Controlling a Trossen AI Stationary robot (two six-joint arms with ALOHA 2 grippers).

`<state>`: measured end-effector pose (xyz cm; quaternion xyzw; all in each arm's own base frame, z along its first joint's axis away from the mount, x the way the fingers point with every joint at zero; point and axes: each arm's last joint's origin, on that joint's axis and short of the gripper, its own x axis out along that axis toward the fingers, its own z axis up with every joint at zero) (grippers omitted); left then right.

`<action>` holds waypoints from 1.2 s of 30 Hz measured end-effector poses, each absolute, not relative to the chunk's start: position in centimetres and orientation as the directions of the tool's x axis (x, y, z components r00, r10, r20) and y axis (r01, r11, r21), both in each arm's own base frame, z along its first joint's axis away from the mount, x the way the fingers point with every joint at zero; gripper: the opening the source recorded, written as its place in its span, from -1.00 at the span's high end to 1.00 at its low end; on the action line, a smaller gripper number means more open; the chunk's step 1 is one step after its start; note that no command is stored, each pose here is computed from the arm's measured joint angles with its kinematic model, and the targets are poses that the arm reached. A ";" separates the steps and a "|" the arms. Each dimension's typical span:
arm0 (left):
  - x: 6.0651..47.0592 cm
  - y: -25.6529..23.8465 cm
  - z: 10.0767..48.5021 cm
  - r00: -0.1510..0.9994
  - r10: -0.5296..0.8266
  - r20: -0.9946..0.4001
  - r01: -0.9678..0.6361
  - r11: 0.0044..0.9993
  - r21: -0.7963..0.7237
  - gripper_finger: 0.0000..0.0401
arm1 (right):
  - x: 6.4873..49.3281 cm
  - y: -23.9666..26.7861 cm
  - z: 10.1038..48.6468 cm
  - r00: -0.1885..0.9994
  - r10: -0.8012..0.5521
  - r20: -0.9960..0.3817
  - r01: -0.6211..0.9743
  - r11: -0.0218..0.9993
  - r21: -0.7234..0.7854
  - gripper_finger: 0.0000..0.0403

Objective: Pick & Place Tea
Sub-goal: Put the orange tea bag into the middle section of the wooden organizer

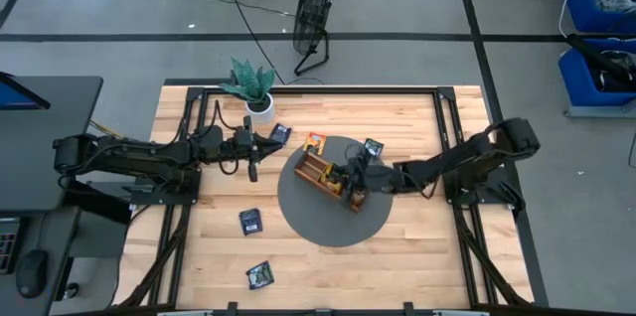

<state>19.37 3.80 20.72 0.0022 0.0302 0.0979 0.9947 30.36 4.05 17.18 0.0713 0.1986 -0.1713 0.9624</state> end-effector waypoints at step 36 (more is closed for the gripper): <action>19.4 3.8 20.3 0.975 0.193 -0.107 -0.194 0.981 0.005 0.75 | 31.1 -10.4 22.6 0.781 -0.095 -0.618 0.242 0.957 0.158 0.50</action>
